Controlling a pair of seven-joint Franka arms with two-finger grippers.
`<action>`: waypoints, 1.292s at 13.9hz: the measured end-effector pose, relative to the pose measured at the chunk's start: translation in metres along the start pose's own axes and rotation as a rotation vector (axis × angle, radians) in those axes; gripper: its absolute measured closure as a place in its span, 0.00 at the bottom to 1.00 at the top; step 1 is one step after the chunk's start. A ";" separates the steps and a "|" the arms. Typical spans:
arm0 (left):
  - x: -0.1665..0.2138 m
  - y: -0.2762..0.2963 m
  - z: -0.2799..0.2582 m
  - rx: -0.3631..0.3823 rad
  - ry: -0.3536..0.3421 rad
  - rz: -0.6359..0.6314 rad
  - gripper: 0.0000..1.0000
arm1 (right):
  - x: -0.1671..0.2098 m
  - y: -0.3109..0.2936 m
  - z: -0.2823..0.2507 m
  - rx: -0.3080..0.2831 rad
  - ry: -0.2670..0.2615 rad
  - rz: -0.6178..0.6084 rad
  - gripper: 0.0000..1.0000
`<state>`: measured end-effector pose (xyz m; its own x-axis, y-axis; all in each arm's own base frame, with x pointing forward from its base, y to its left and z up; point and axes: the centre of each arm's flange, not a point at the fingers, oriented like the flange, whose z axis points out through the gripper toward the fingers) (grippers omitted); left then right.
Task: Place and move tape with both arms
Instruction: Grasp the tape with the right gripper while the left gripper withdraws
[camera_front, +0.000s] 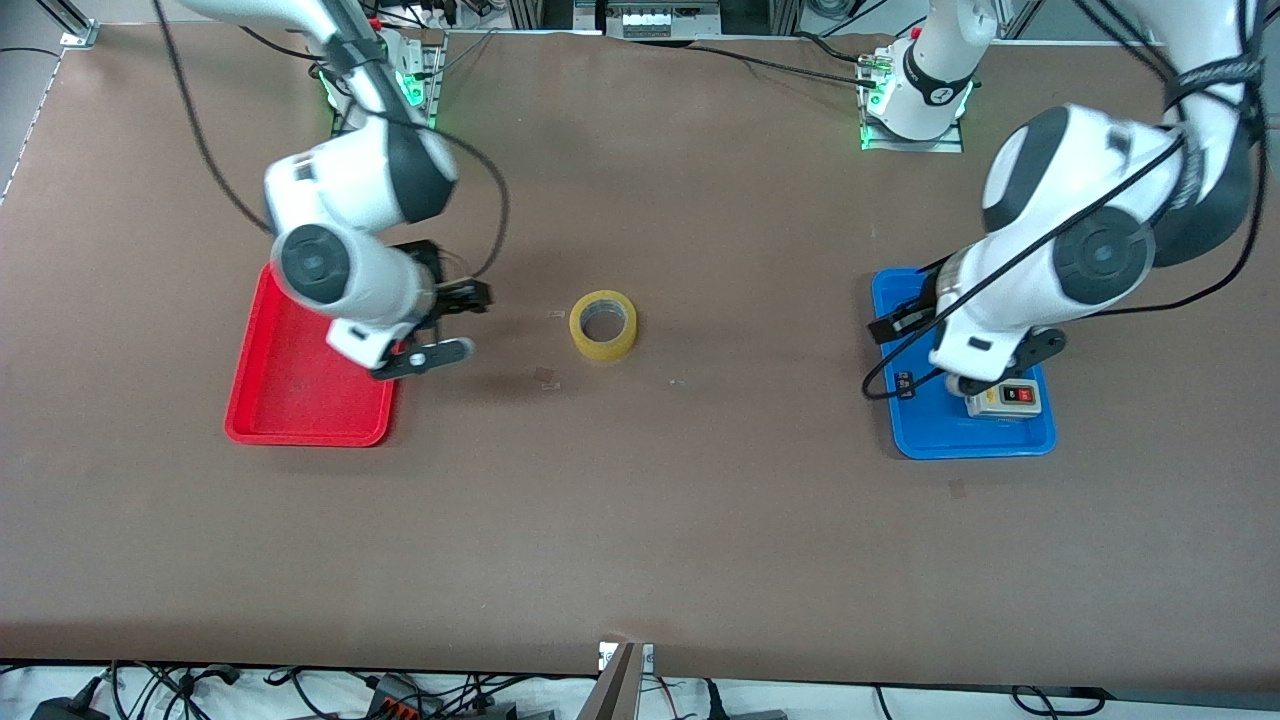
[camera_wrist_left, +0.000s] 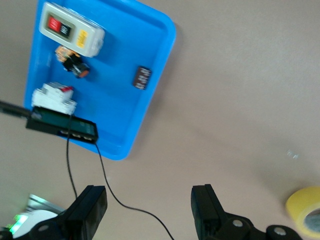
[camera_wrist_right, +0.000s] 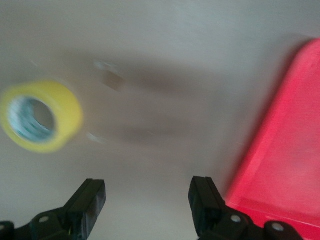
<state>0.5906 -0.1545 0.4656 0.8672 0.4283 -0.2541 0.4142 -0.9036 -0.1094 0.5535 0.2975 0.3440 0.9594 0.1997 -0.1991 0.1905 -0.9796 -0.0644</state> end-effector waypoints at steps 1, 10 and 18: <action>-0.001 -0.020 -0.011 -0.004 0.005 0.045 0.00 | -0.004 -0.038 0.011 -0.001 0.032 0.032 0.00; -0.012 -0.171 -0.103 -0.042 0.103 0.506 0.00 | 0.004 -0.102 0.115 -0.019 0.054 0.097 0.00; -0.003 -0.172 -0.133 0.007 0.289 0.564 0.00 | 0.004 -0.115 0.148 -0.020 0.058 0.118 0.00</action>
<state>0.5540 0.0009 0.6132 0.9917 -0.1288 -0.0047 -0.1289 -0.9908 -0.0413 0.5051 0.4142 0.2053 0.9858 0.0814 -0.1468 0.0788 -0.9966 -0.0238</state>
